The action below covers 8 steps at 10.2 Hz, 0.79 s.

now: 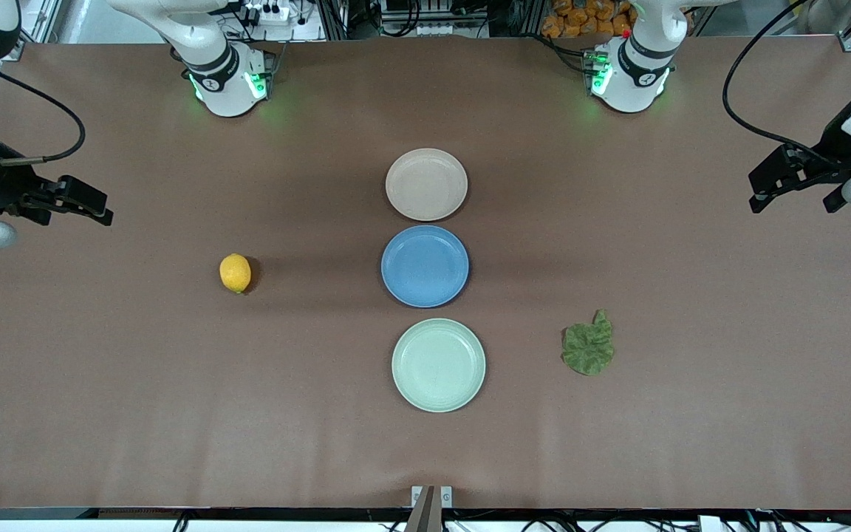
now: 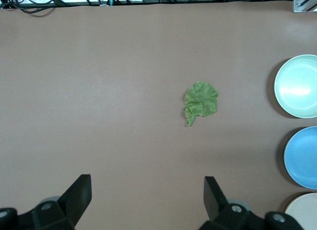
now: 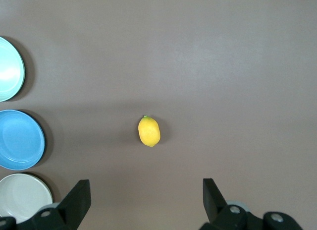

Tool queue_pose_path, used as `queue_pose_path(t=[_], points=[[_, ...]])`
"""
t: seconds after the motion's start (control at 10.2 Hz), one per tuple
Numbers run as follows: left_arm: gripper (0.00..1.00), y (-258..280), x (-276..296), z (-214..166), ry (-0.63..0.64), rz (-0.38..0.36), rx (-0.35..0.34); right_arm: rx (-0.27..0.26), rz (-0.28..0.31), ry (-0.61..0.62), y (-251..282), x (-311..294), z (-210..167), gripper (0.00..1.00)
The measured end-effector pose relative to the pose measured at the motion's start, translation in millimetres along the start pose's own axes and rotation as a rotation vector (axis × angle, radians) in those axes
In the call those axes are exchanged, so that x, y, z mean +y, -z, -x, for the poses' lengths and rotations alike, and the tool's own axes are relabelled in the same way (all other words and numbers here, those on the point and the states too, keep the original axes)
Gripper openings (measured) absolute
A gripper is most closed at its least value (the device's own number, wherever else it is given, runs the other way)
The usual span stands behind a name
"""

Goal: Pick lemon and lettuce from plates

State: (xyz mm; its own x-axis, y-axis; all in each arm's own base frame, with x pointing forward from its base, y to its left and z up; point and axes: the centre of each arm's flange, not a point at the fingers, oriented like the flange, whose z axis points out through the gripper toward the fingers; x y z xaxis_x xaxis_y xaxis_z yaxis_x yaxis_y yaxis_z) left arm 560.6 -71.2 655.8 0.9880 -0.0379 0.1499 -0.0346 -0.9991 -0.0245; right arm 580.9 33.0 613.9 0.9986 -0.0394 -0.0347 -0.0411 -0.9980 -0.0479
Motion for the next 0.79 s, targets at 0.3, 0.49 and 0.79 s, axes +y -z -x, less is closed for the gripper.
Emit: queue_pose_path(t=[0.3, 0.49, 0.79], points=[[1.0, -5.9, 0.7, -1.0, -0.007, 0.0, -0.011, 0.001, 0.0, 0.0, 0.3, 0.0, 0.0, 1.0], [1.0, -9.0, 1.4, -1.7, -0.008, 0.0, -0.016, 0.002, 0.0, 0.0, 0.8, 0.1, 0.0, 1.0], [1.0, -9.6, 4.0, -1.4, -0.013, 0.001, -0.019, 0.002, 0.0, 0.0, 1.1, 0.1, 0.0, 1.0]])
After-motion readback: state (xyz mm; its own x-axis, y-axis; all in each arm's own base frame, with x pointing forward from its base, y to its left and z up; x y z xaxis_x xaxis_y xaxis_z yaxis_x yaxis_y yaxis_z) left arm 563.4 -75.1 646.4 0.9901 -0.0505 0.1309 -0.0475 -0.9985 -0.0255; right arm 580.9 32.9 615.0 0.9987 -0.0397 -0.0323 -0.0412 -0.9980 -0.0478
